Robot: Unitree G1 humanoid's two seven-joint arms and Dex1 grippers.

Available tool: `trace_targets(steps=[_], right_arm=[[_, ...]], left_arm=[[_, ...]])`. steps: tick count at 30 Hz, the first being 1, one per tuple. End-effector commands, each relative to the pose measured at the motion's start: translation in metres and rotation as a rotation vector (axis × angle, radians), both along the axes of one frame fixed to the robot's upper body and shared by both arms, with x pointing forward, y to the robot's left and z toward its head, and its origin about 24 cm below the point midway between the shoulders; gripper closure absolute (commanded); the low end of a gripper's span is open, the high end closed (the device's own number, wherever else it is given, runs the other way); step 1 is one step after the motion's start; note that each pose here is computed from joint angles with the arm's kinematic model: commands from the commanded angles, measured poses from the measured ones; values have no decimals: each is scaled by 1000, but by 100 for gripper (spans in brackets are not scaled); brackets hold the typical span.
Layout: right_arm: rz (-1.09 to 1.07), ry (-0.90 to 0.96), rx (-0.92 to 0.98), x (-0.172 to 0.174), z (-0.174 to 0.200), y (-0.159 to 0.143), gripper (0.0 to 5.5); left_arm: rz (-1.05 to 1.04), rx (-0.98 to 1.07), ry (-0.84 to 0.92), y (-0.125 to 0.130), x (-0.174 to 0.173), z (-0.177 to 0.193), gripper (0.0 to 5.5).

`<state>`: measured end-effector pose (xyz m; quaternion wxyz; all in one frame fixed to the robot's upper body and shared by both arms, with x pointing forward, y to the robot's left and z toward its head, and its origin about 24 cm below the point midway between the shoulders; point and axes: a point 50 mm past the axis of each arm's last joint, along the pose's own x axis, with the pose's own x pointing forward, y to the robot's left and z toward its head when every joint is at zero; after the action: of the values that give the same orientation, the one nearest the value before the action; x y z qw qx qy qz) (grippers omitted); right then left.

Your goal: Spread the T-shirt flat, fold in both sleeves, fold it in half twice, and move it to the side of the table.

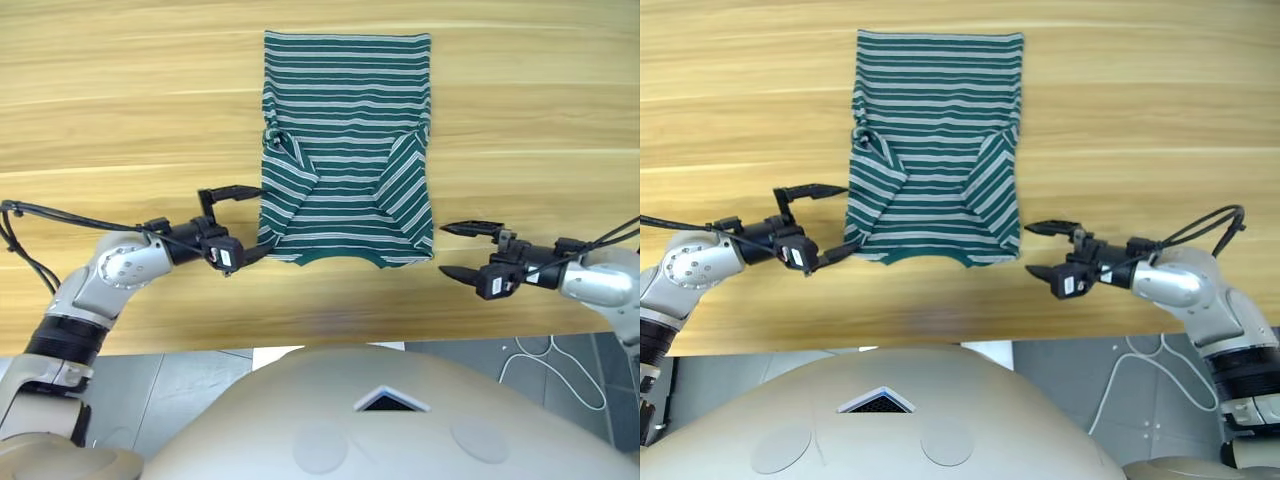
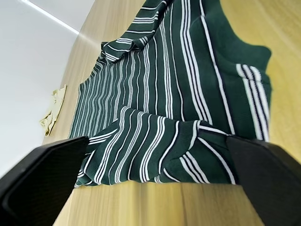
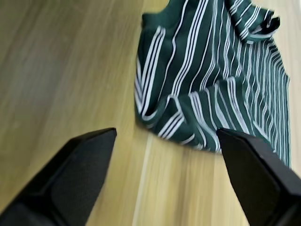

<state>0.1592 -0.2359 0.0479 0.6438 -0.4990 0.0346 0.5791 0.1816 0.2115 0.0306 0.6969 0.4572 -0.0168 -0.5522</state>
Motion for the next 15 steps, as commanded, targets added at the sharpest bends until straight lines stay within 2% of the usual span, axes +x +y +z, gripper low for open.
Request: trace_targets(steps=[1, 6, 15], right_arm=[[18, 75, -68, -6, -17, 2, 154], [8, 72, -64, -3, -21, 5, 154], [23, 74, -70, -1, -25, 9, 154]], left_arm=[[-42, 113, 119, 11, -19, -15, 10], [-4, -164, -100, -12, 12, 29, 10], [-96, -299, -53, -12, -11, 62, 10]])
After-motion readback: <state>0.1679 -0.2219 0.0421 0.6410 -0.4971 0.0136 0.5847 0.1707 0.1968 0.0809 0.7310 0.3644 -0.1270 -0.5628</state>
